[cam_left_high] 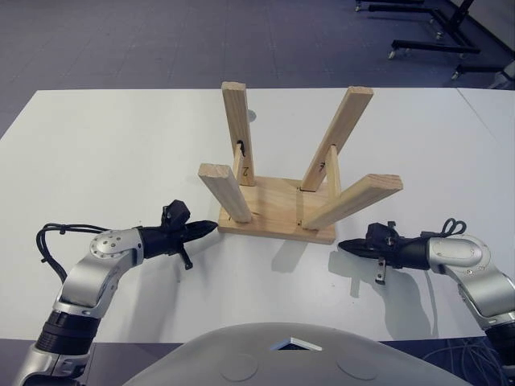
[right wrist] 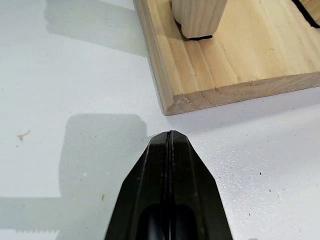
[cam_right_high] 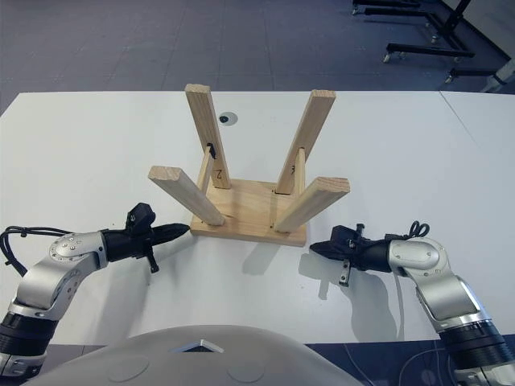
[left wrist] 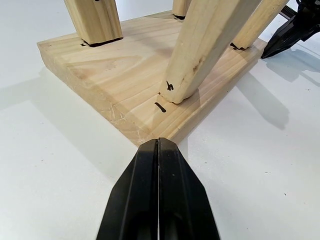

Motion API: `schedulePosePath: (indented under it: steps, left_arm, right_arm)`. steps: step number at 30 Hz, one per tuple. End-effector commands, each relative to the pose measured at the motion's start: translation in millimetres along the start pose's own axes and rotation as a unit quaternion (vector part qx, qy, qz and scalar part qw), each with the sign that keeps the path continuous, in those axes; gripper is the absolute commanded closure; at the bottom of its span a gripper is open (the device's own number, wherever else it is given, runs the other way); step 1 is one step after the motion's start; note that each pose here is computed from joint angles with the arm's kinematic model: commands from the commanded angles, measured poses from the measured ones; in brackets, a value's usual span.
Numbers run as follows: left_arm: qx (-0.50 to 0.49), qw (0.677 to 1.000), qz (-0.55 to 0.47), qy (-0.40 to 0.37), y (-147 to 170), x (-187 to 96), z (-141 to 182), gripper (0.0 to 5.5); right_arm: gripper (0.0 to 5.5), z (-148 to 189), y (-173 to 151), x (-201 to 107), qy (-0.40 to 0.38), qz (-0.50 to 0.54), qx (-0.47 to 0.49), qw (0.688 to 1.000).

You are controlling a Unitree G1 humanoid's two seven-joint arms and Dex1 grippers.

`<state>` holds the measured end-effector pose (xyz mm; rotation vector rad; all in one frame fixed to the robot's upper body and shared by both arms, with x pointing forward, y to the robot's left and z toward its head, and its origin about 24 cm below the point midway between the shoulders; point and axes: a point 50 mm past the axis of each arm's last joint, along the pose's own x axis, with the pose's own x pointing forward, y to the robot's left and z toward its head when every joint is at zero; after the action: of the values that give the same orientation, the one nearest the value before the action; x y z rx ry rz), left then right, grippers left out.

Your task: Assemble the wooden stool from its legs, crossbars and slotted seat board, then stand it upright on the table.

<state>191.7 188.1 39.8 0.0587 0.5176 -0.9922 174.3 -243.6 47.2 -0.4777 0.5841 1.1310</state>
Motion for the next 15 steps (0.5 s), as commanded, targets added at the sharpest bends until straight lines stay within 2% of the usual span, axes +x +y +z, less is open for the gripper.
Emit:
schedulePosePath:
  steps: [1,4,9,12,15]
  left_arm:
    - [0.004,1.0,0.014,0.019,0.2,-2.0,-4.4,5.5]
    - [0.003,0.999,0.042,-0.001,7.6,-11.5,4.2,5.5]
    - [-0.005,0.998,0.062,0.005,12.0,-17.3,-0.1,5.5]
    - [-0.002,0.998,0.052,0.026,7.2,-12.6,-8.0,5.5]
    - [0.031,0.997,0.017,0.072,-7.8,4.3,-20.3,5.5]
  right_arm:
    - [5.49,3.5,3.3,2.7,-0.001,0.011,-0.004,1.0]
    - [5.49,0.3,6.6,1.1,0.001,0.012,0.005,1.0]
    - [5.49,-4.0,6.4,-0.7,0.008,0.011,0.009,1.0]
    - [5.49,-3.9,5.3,-1.4,0.01,0.013,0.006,1.0]
    - [5.49,-3.1,3.9,-1.9,0.011,0.014,0.004,1.0]
